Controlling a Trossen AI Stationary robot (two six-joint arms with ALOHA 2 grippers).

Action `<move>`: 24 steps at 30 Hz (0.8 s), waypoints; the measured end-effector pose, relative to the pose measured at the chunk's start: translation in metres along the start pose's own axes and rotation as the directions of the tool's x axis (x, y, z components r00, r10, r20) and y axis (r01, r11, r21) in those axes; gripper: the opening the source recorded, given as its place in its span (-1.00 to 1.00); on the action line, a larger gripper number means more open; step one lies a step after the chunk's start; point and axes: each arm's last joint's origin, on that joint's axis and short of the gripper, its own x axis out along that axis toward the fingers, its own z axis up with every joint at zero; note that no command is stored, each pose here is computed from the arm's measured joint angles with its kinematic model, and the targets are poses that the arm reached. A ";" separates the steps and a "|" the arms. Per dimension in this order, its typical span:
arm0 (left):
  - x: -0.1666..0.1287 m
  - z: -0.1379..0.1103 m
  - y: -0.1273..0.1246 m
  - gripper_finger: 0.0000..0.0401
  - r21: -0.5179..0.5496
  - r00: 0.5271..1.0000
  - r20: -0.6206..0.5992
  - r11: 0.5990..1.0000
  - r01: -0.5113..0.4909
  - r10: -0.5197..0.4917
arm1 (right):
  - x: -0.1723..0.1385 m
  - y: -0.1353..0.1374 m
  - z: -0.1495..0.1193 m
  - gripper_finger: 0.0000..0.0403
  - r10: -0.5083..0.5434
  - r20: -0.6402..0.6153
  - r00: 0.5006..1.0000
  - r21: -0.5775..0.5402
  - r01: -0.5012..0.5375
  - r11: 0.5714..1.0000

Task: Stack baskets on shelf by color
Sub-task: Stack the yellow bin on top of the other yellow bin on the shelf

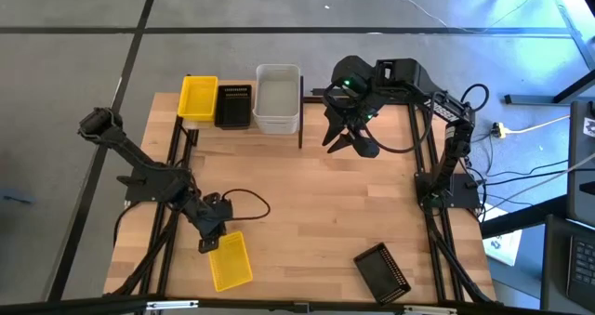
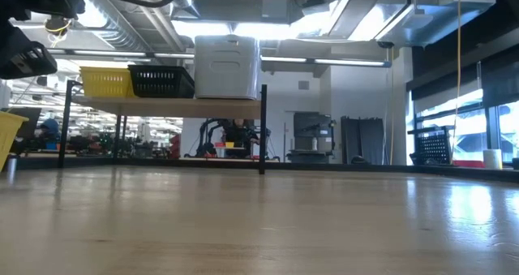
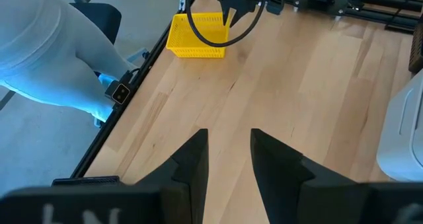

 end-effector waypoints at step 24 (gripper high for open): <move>0.040 -0.003 0.001 -0.75 0.002 0.991 -0.085 0.995 -0.101 0.101 | 0.000 0.000 0.000 -0.44 0.000 -0.004 1.000 0.002 0.000 1.000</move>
